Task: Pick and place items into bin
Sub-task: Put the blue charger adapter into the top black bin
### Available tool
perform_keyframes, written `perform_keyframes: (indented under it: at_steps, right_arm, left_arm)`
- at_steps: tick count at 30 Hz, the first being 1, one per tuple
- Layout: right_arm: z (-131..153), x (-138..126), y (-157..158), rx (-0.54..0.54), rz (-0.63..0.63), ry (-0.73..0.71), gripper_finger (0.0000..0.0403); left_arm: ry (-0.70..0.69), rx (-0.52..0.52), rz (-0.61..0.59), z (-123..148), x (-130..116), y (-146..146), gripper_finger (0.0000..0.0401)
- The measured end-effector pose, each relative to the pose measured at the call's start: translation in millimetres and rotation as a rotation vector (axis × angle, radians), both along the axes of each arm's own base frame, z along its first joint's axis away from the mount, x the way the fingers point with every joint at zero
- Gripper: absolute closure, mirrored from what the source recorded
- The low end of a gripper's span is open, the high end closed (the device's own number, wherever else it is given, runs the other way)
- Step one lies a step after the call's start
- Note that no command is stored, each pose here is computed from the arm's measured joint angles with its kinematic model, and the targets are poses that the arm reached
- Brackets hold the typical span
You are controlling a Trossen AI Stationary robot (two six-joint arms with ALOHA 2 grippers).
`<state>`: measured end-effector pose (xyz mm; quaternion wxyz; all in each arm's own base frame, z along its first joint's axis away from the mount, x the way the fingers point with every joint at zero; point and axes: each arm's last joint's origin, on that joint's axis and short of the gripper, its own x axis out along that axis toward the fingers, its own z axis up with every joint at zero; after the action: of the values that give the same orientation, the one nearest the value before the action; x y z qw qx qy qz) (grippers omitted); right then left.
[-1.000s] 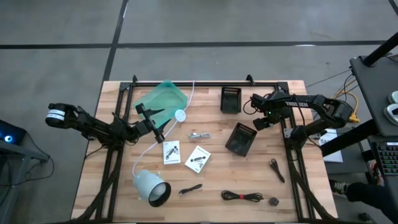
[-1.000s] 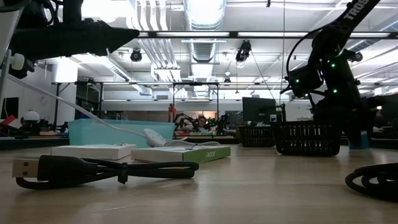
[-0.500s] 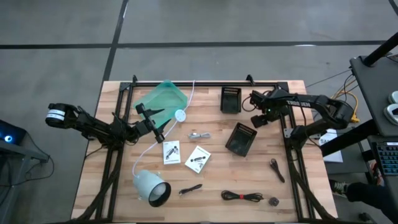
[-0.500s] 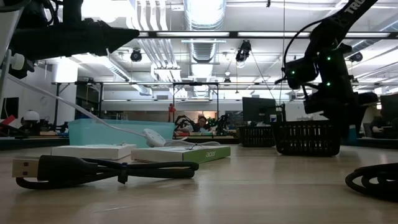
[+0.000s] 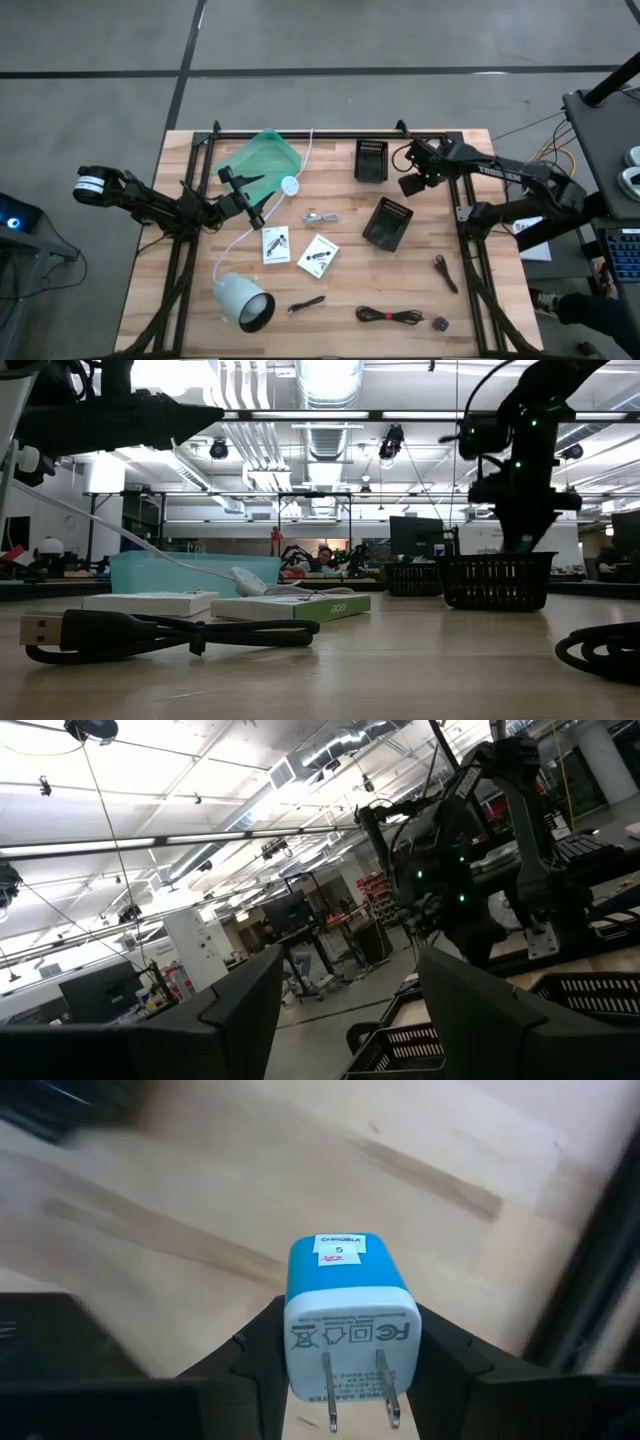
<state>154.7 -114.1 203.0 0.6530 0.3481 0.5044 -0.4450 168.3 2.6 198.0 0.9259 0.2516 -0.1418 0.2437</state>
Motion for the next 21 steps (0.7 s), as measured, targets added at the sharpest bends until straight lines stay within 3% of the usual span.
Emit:
perform_keyframes:
  at_steps: [12,21]
  right_arm:
    - [26.2,9.1,19.0,-0.134,0.108,-0.219,0.0267]
    - [30.0,26.0,28.2,-0.178,0.190,-0.315,0.0267]
  left_arm:
    - [0.000,0.000,0.000,-0.1,-0.1,0.1,0.0184]
    - [0.000,0.000,0.000,-0.1,-0.1,0.0,0.0184]
